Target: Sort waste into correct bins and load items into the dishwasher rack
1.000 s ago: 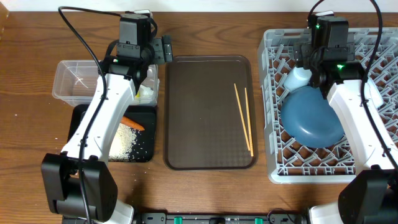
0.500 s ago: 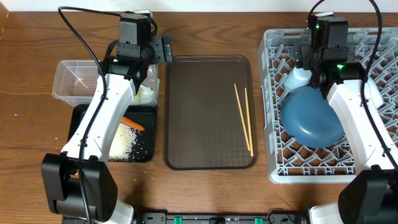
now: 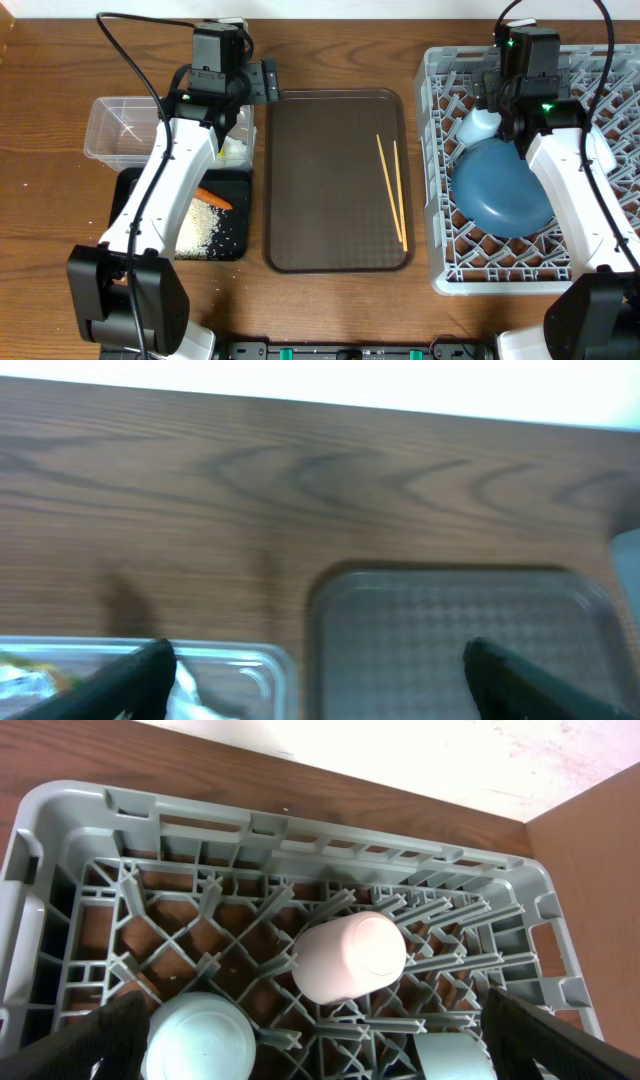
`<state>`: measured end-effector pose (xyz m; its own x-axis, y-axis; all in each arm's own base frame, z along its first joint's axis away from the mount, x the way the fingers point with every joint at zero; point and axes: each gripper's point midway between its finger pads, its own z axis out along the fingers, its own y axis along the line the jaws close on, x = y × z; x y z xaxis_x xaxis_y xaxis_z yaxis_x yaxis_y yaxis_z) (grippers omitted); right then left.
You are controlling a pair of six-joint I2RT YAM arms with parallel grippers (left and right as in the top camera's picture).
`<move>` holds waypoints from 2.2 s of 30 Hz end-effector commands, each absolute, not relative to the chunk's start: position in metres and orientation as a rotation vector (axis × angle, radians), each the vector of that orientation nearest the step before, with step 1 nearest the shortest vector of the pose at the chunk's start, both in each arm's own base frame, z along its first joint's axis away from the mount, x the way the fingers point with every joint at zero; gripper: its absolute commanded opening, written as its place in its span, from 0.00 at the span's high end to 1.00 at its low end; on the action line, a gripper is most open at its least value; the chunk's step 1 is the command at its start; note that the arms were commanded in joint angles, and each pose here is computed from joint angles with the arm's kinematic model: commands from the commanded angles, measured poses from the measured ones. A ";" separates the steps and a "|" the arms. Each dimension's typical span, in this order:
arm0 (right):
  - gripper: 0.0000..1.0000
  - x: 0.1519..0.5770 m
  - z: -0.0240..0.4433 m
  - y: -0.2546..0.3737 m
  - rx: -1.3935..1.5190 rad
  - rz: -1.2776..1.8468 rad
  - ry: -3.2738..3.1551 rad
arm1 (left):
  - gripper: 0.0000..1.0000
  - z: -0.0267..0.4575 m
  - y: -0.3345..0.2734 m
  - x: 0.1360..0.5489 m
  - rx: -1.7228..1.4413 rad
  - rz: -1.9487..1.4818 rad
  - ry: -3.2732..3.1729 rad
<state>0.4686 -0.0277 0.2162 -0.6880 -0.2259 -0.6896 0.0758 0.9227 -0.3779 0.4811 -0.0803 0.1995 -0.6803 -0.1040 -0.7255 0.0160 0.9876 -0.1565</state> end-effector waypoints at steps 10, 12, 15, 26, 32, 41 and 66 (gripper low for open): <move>0.01 0.473 0.209 0.000 -0.171 -0.302 2.294 | 0.17 0.132 -0.175 0.466 -0.008 -0.380 2.475; 0.01 0.473 0.209 0.003 -0.180 -0.283 2.294 | 0.17 0.118 -0.193 0.460 0.022 -0.392 2.505; 0.01 0.480 0.223 -0.018 -0.037 -0.372 2.231 | 0.18 0.108 -0.218 0.450 0.091 -0.407 2.525; 0.01 0.465 0.230 -0.089 0.355 -0.469 2.183 | 0.18 0.087 -0.273 0.420 0.244 -0.298 2.531; 0.01 0.464 0.231 -0.100 0.382 -0.479 2.173 | 0.23 0.054 -0.283 0.413 0.281 -0.308 2.593; 0.01 0.463 0.229 -0.099 0.376 -0.480 2.186 | 0.38 0.013 -0.312 0.391 0.378 -0.445 2.687; 0.01 0.457 0.222 -0.098 0.370 -0.489 2.225 | 0.52 -0.011 -0.301 0.398 0.440 -0.184 2.641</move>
